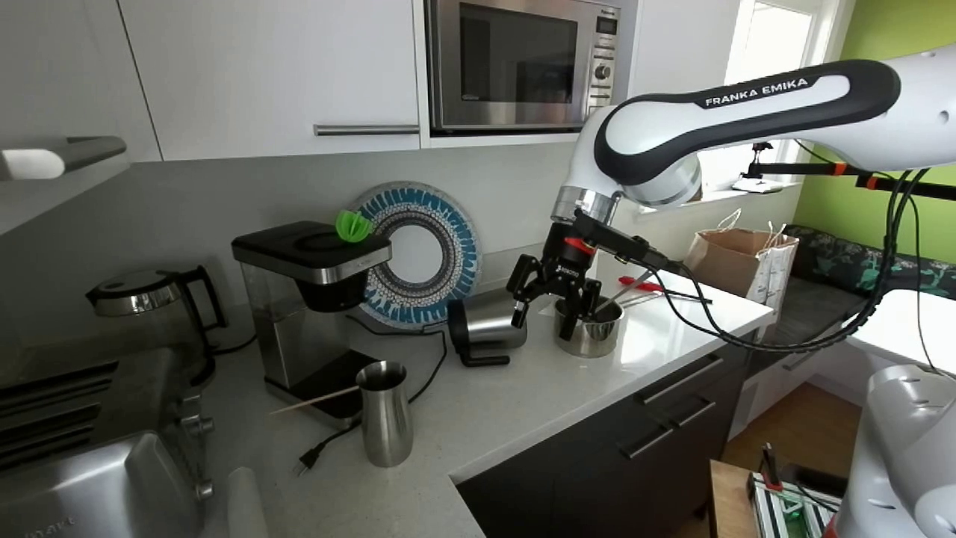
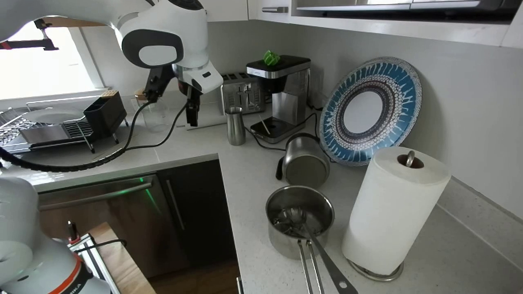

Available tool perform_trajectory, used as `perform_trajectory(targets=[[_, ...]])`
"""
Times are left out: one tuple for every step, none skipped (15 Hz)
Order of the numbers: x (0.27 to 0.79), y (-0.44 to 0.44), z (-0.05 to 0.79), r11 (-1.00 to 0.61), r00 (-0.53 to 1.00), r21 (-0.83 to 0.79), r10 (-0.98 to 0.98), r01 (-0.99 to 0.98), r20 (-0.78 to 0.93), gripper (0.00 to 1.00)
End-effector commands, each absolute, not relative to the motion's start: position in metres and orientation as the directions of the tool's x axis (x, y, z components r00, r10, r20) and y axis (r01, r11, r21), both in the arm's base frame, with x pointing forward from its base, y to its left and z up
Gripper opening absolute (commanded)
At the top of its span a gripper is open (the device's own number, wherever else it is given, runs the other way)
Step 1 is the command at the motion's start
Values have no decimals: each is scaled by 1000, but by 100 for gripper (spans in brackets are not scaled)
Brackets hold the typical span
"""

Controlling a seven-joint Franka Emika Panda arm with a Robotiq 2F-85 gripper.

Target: Put the kettle upright

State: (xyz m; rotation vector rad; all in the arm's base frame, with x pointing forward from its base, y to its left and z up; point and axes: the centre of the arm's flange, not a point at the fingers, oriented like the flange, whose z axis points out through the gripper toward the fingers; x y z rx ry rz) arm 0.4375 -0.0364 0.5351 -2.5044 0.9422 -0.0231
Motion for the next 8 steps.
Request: perform_trajectory(targets=[[434,-41,536,-707,794,-388,-595,-592,-126,100],[429,-56,537,-773,837,-336,-537,-538,-103,100],[423,-77,541,-805,859,-308,-502,-507,-102,100],[416,-93,543,-839,879,-265,-467,-476,-100,100],[406,-113,546,-868,897,-225,-432,-443,-98,100],[397,-135,550,-893,912,-183,-399,-410,-99,100],[391,-155,550,-916,926,-147,-362,-374,-105,100],[385,-177,552,-934,940,-126,-322,-335,-118,100]])
